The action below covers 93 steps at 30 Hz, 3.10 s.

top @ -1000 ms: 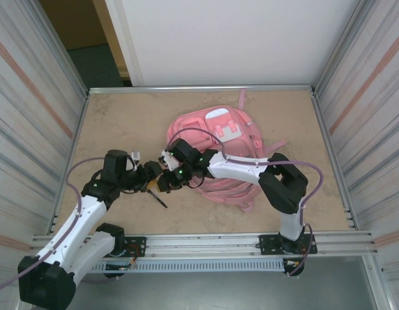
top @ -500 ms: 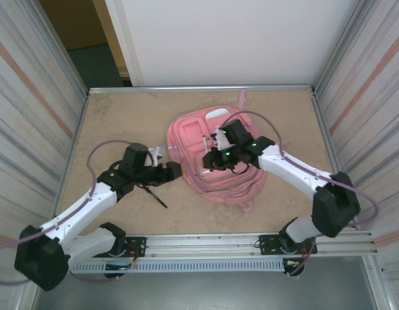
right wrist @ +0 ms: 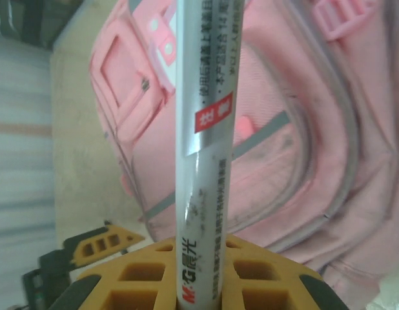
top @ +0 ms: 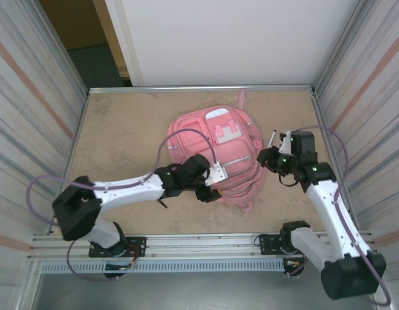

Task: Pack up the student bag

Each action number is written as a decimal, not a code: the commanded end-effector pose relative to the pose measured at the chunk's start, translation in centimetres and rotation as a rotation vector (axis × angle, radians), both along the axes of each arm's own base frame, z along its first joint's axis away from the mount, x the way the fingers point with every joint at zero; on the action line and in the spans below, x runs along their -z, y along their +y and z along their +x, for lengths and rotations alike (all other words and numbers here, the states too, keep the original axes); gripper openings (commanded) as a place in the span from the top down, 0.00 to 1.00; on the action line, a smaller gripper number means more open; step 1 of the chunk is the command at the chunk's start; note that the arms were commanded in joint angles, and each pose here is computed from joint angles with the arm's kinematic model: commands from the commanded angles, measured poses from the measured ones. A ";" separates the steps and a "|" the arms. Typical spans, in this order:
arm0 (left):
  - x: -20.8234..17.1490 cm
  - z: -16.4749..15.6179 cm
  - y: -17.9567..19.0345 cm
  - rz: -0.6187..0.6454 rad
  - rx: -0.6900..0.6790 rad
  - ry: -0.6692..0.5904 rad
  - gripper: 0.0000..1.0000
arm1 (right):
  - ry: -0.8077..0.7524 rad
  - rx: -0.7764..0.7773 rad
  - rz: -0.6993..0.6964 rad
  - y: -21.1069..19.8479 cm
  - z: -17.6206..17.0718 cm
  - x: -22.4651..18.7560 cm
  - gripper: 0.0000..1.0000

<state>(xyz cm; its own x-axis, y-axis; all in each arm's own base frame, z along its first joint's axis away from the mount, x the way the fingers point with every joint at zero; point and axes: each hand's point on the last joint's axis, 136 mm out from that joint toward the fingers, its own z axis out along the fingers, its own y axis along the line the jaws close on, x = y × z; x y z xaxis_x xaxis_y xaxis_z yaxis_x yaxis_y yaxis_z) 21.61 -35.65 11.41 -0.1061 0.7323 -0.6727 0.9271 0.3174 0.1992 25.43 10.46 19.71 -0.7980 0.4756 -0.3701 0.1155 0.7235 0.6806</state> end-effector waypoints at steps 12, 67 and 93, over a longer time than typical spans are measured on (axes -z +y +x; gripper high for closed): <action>-2.7 5.9 -0.6 -0.039 -0.038 -0.226 1.00 | 0.125 0.076 0.113 -0.3 -3.3 3.5 0.92; -8.4 3.7 -6.0 -0.435 0.072 0.483 1.00 | 0.410 -0.062 0.294 8.3 1.4 4.2 0.91; -10.3 4.1 -5.8 -0.519 0.052 0.510 1.00 | 0.288 0.171 0.259 8.4 3.5 3.6 0.53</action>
<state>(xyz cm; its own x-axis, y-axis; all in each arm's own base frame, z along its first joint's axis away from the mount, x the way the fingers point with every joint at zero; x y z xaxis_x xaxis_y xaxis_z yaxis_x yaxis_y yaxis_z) 28.16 -40.22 18.81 -0.5509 0.3459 -0.7596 0.8272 0.3470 -0.4419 28.82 18.44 12.79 -0.7321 0.6788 0.0574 0.5256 0.5093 0.6815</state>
